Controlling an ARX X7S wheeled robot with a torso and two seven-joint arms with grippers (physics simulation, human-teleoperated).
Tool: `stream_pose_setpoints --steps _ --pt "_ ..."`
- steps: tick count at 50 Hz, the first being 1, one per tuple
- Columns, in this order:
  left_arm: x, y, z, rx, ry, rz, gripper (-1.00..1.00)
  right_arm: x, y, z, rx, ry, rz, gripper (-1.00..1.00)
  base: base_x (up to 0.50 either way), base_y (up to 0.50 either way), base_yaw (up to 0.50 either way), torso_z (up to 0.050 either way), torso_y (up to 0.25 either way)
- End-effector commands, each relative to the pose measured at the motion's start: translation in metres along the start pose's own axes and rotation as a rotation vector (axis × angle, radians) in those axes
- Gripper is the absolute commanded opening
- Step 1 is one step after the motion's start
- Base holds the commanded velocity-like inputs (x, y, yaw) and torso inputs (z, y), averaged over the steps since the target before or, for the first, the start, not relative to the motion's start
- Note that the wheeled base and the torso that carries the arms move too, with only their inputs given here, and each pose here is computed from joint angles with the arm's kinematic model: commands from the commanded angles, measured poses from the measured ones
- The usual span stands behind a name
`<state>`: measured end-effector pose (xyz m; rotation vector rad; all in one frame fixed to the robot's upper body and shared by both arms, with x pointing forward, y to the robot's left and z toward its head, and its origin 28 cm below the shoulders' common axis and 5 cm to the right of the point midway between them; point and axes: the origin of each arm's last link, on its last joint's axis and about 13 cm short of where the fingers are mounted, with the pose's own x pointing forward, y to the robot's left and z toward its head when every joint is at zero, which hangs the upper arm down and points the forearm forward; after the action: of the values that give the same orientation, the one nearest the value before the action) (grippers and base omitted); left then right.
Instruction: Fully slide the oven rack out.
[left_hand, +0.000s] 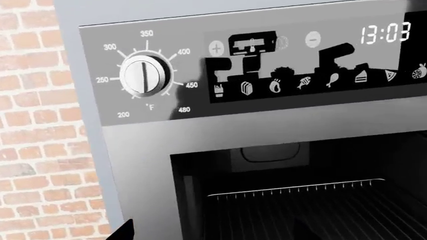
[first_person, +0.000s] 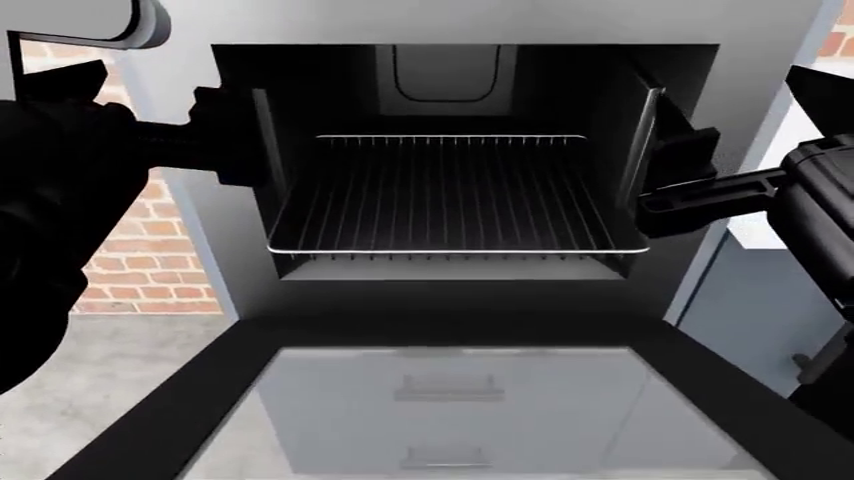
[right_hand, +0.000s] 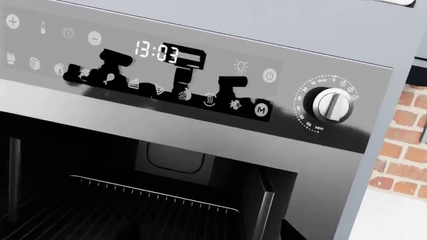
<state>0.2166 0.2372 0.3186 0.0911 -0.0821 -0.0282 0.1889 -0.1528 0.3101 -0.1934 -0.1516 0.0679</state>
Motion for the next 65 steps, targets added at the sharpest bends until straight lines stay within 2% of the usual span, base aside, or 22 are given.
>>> stream_pose_setpoints --steps 1,53,65 --pt "0.0002 0.0005 -0.0008 0.0 -0.001 0.002 1.0 0.0003 0.0015 0.0001 0.009 -0.001 0.016 1.0 0.05 0.0 0.0 0.0 0.0" --pt "0.0021 -0.0003 0.0002 -0.002 0.005 -0.012 1.0 0.0021 -0.0005 0.0032 0.005 0.013 -0.009 1.0 0.13 0.0 0.0 0.0 0.0" --pt "0.0015 -0.0009 -0.0034 -0.004 0.02 -0.018 1.0 0.0025 -0.0022 0.0002 0.032 0.038 -0.026 1.0 0.06 0.0 0.0 0.0 0.001"
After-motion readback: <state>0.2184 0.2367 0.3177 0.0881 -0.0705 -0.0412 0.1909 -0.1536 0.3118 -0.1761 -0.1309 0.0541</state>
